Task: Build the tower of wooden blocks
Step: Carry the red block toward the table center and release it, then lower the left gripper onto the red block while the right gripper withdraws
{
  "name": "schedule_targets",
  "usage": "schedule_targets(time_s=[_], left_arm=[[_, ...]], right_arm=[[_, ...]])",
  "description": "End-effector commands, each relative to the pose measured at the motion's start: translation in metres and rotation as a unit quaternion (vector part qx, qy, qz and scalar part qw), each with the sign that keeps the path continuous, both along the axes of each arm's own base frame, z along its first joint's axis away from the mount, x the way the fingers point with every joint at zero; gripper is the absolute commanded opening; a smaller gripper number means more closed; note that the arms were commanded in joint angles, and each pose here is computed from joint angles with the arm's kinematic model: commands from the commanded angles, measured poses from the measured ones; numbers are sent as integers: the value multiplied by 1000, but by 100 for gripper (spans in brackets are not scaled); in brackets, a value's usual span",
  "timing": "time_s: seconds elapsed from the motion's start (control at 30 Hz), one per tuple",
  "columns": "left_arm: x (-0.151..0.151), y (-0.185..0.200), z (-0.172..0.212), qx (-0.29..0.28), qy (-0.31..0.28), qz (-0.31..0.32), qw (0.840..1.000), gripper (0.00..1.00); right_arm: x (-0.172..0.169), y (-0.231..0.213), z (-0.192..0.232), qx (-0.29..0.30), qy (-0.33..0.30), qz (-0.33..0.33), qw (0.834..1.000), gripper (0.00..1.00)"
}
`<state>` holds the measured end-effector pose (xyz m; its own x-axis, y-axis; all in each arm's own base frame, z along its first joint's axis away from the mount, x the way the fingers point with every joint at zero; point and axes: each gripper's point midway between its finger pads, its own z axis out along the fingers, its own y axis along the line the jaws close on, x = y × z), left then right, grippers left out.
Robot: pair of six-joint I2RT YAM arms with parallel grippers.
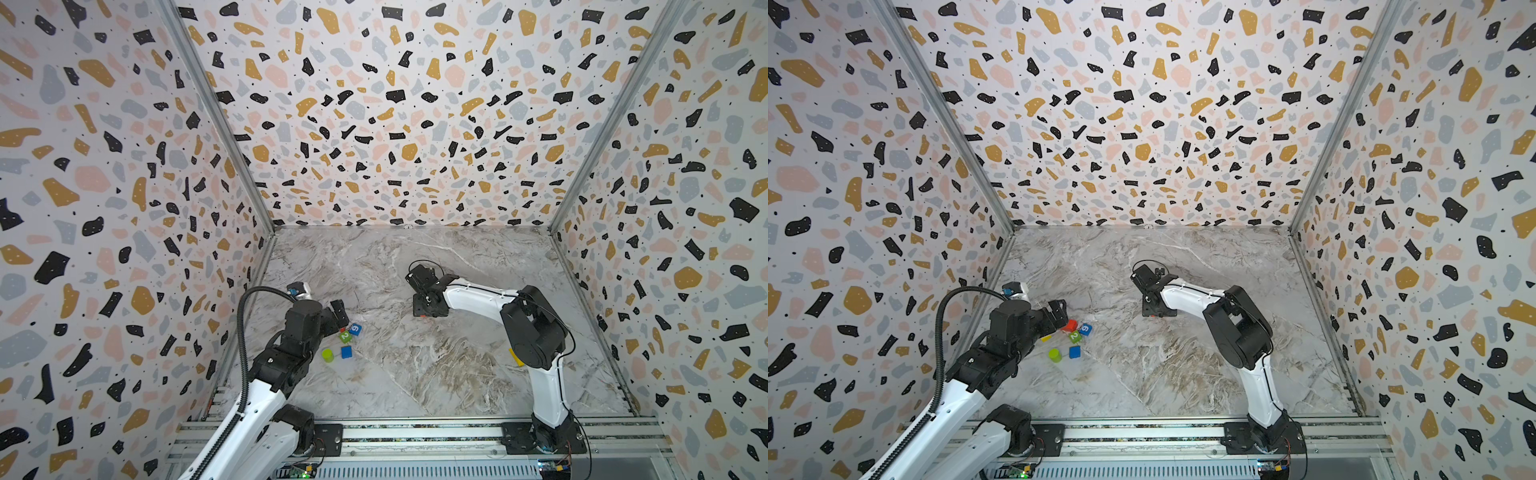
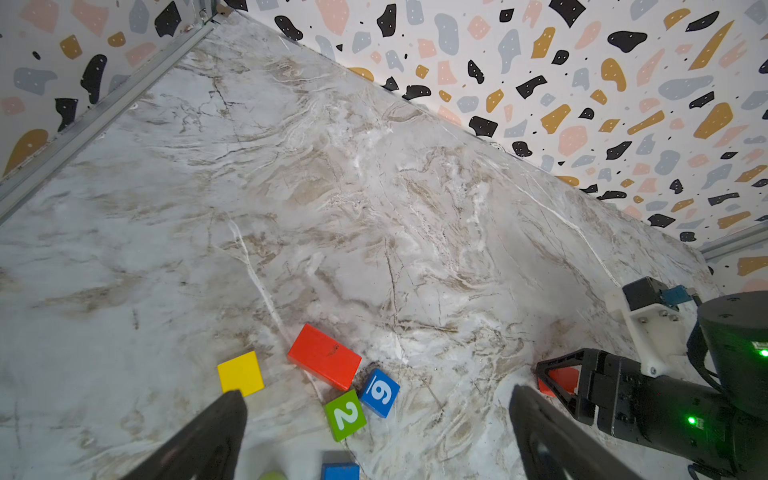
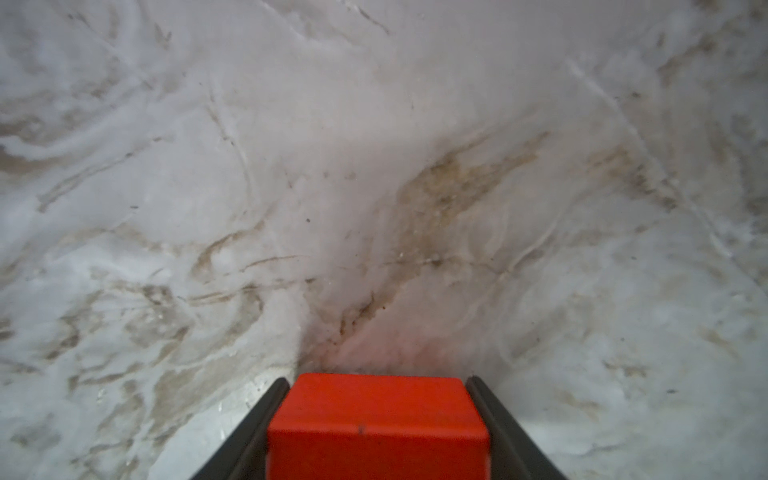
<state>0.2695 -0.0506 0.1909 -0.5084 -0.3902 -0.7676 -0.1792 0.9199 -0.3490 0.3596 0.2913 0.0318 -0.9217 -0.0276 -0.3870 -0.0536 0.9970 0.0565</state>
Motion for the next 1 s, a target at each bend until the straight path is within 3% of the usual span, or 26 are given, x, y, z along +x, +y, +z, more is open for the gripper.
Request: schedule_targets(time_s=[0.0,0.23,0.53,0.8,0.97], left_arm=[[4,-4,13,-10,-23,-7,1000,100],[3,-8,12,-14,-27,-20,999,100],[6,-12,8,-8,-20,-37,999,100],[10,-13,3,22,17,-45,999,100],[11,-25,24,25,20,-87,996,100]], right_arm=[[2,1,4,-8,0,-3,1000,62],[0,-3,12,-11,-3,-8,1000,76],[-10,-12,56,15,-36,-8,999,79],[-30,-34,99,18,-78,65,995,82],[-48,-51,125,73,-120,121,983,86]])
